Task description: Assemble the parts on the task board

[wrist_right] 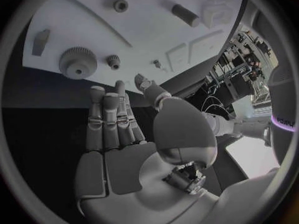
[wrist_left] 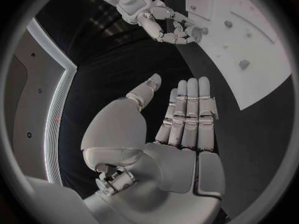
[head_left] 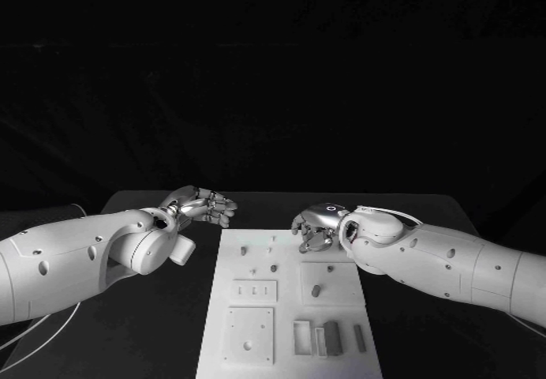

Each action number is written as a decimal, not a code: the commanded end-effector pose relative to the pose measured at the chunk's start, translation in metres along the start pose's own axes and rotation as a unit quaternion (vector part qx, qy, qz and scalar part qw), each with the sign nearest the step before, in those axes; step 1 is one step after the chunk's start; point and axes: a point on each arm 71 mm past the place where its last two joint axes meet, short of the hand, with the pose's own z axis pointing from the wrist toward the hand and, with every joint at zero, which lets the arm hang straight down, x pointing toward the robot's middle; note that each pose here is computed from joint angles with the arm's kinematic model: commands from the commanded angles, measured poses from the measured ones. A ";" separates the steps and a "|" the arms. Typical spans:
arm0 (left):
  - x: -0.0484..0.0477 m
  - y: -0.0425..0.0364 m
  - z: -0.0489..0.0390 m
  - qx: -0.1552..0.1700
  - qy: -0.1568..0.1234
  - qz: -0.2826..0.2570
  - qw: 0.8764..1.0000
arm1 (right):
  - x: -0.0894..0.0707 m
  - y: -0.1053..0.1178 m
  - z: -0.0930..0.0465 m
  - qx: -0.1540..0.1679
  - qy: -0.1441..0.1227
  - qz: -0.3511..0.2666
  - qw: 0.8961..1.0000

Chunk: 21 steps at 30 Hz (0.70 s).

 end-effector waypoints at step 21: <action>0.0005 -0.0006 -0.0006 -0.003 0.008 -0.003 1.000 | 0.013 0.005 -0.003 0.008 0.001 -0.070 0.998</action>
